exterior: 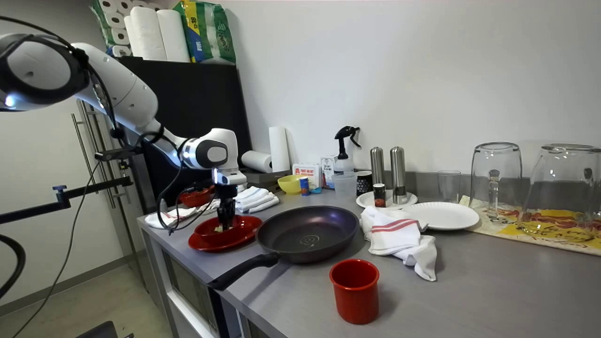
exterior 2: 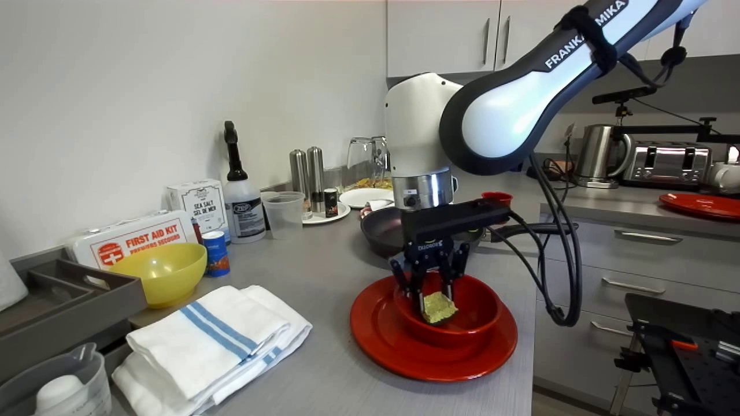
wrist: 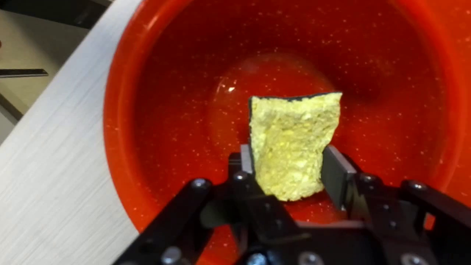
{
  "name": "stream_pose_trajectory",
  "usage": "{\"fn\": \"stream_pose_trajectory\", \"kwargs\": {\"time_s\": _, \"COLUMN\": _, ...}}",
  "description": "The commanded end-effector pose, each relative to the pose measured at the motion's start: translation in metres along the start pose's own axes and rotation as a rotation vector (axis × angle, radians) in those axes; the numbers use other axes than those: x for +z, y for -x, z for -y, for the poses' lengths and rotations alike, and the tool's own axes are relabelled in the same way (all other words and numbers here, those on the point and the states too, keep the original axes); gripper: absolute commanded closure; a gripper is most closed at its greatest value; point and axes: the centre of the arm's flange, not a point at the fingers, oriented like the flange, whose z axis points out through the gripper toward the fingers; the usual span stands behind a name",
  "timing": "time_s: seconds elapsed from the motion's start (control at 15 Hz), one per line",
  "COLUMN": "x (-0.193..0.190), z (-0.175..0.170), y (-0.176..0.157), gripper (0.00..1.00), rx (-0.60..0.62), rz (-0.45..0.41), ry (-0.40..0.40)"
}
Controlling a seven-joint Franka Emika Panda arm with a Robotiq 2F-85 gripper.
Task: Use the sponge to wipe the red bowl
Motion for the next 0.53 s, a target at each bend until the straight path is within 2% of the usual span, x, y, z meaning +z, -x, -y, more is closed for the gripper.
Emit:
{"fn": "stream_pose_trajectory", "kwargs": {"time_s": 0.0, "x": 0.0000, "z": 0.0047, "y": 0.0010, "gripper": 0.77, "rx": 0.067, "rz": -0.089, "ry": -0.082}}
{"fn": "stream_pose_trajectory", "kwargs": {"time_s": 0.27, "x": -0.0008, "z": 0.0061, "y": -0.0008, "gripper": 0.77, "rx": 0.098, "rz": -0.138, "ry": -0.126}}
{"fn": "stream_pose_trajectory", "kwargs": {"time_s": 0.47, "x": 0.0008, "z": 0.0054, "y": -0.0020, "gripper": 0.77, "rx": 0.118, "rz": -0.136, "ry": -0.124}}
